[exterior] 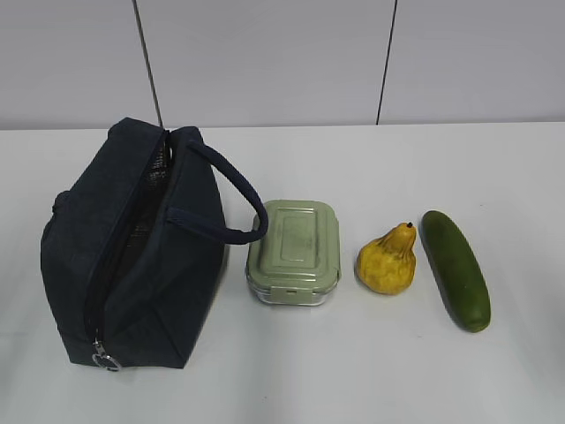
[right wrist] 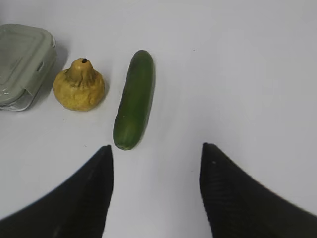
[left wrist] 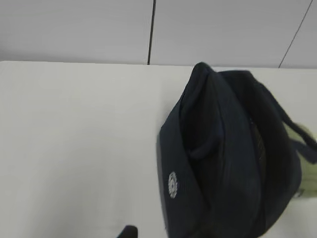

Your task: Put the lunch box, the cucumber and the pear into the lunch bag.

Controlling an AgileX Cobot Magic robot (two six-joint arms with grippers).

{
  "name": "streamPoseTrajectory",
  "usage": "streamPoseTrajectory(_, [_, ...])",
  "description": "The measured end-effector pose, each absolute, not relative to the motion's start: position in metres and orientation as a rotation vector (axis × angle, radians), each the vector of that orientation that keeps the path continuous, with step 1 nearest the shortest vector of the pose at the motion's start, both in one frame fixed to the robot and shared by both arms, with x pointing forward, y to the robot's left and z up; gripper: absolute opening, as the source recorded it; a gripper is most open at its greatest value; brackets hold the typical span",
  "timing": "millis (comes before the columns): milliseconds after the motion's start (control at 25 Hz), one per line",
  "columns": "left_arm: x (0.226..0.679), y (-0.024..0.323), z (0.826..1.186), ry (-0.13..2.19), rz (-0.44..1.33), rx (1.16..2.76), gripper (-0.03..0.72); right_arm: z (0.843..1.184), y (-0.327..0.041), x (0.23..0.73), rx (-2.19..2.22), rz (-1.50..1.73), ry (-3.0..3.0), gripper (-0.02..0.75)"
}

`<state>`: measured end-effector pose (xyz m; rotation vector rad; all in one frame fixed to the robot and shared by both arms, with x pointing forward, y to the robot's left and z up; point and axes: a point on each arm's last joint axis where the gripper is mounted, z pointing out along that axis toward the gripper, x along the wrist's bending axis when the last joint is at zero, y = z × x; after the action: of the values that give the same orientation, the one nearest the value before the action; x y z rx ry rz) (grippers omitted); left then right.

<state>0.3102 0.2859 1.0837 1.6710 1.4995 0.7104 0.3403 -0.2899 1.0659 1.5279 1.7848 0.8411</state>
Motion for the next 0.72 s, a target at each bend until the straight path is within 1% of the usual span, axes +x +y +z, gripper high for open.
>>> streamPoseTrajectory(80, [0.334,0.282,1.088,1.495,0.693,1.681,0.246,1.059,-0.287,0.363,1.580,0.813,1.828,0.438])
streamPoseTrajectory(200, [0.367,0.275,1.091,1.471,0.643,1.782,0.246,1.052,-0.283,0.394,1.648,0.743,1.898,0.438])
streamPoseTrajectory(320, [0.397,0.263,1.095,1.411,0.543,1.865,0.246,1.051,-0.279,0.425,1.714,0.710,1.941,0.438])
streamPoseTrajectory(480, [0.436,0.247,1.084,1.339,0.358,1.978,0.246,1.050,-0.275,0.460,1.773,0.667,1.985,0.438])
streamPoseTrajectory(600, [0.462,0.244,1.069,1.371,0.270,2.022,0.251,1.050,-0.272,0.477,1.804,0.635,2.014,0.438])
streamPoseTrajectory(720, [0.475,0.241,1.060,1.379,0.218,2.053,0.261,1.048,-0.271,0.489,1.826,0.616,2.031,0.438])
